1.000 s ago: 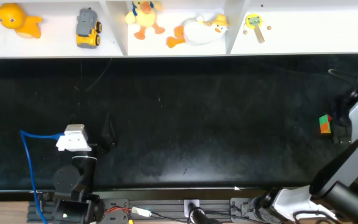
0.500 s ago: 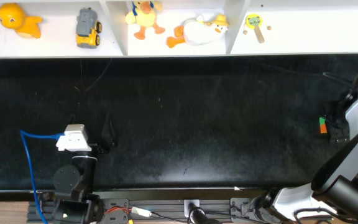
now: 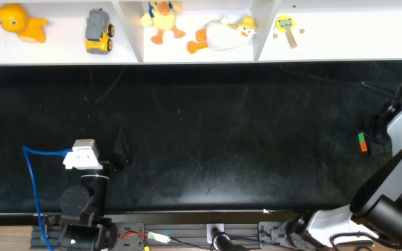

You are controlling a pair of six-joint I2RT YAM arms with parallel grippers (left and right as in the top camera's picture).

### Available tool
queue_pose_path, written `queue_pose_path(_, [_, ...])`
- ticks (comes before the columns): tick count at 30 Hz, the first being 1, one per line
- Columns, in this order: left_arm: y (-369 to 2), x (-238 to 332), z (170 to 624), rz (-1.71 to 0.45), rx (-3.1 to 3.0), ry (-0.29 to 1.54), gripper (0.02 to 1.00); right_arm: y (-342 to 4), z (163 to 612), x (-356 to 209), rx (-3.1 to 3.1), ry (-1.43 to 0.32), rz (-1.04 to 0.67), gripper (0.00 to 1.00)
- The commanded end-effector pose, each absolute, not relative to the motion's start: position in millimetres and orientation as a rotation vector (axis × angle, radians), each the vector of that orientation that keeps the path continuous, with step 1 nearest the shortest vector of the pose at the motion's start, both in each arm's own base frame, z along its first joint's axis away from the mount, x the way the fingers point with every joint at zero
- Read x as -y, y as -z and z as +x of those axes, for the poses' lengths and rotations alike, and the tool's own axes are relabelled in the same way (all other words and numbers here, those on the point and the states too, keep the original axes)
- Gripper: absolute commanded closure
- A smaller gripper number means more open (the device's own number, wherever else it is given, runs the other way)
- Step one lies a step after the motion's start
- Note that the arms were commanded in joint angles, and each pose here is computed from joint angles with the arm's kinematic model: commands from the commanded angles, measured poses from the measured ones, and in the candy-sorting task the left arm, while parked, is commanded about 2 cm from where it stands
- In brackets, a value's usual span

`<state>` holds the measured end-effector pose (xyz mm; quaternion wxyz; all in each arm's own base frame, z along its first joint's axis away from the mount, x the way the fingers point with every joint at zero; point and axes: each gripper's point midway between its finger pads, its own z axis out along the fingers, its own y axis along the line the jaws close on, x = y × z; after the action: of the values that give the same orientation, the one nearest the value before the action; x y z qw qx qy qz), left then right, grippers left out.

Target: Store Toys

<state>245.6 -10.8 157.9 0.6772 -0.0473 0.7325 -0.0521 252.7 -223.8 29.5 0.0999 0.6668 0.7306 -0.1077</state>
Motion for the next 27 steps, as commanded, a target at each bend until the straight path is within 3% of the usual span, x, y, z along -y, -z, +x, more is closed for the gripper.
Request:
queue_pose_path(1, [-158.2,11.3,245.5,-0.088,-1.64,0.108,0.02,-24.4,247.7,222.3,-2.18,0.331,1.979,0.437])
queue_pose_path(9, [-158.2,11.3,245.5,-0.088,-1.64,0.108,0.02,-34.5,249.9,220.8,-2.302,0.327,1.883,0.577])
queue_pose_path(12, [-158.2,11.3,245.5,-0.088,-1.64,0.108,0.02,-48.6,256.7,220.9,-2.362,0.3,1.824,0.717])
queue_pose_path(13, [-158.2,11.3,245.5,-0.088,-1.64,0.108,0.02,-54.7,260.2,220.7,-2.387,0.284,1.794,0.798])
queue_pose_path(14, [-158.2,11.3,245.5,-0.088,-1.64,0.108,0.02,-64.3,265.6,219.5,-2.424,0.254,1.749,0.945])
queue_pose_path(17, [-158.2,11.3,245.5,-0.088,-1.64,0.108,0.02,-93.2,280.6,213.1,-2.523,0.166,1.596,0.956])
queue_pose_path(23, [-158.2,11.3,245.5,-0.088,-1.64,0.108,0.02,-194.0,308.1,202.5,-2.487,0.181,1.207,0.956])
queue_pose_path(24, [-158.2,11.3,245.5,-0.088,-1.64,0.108,0.02,-226.4,312.8,191.0,-2.441,0.204,1.03,0.956])
queue_pose_path(27, [-158.2,11.3,245.5,-0.088,-1.64,0.108,0.02,-250.7,312.0,174.3,-2.408,0.248,0.806,0.954])
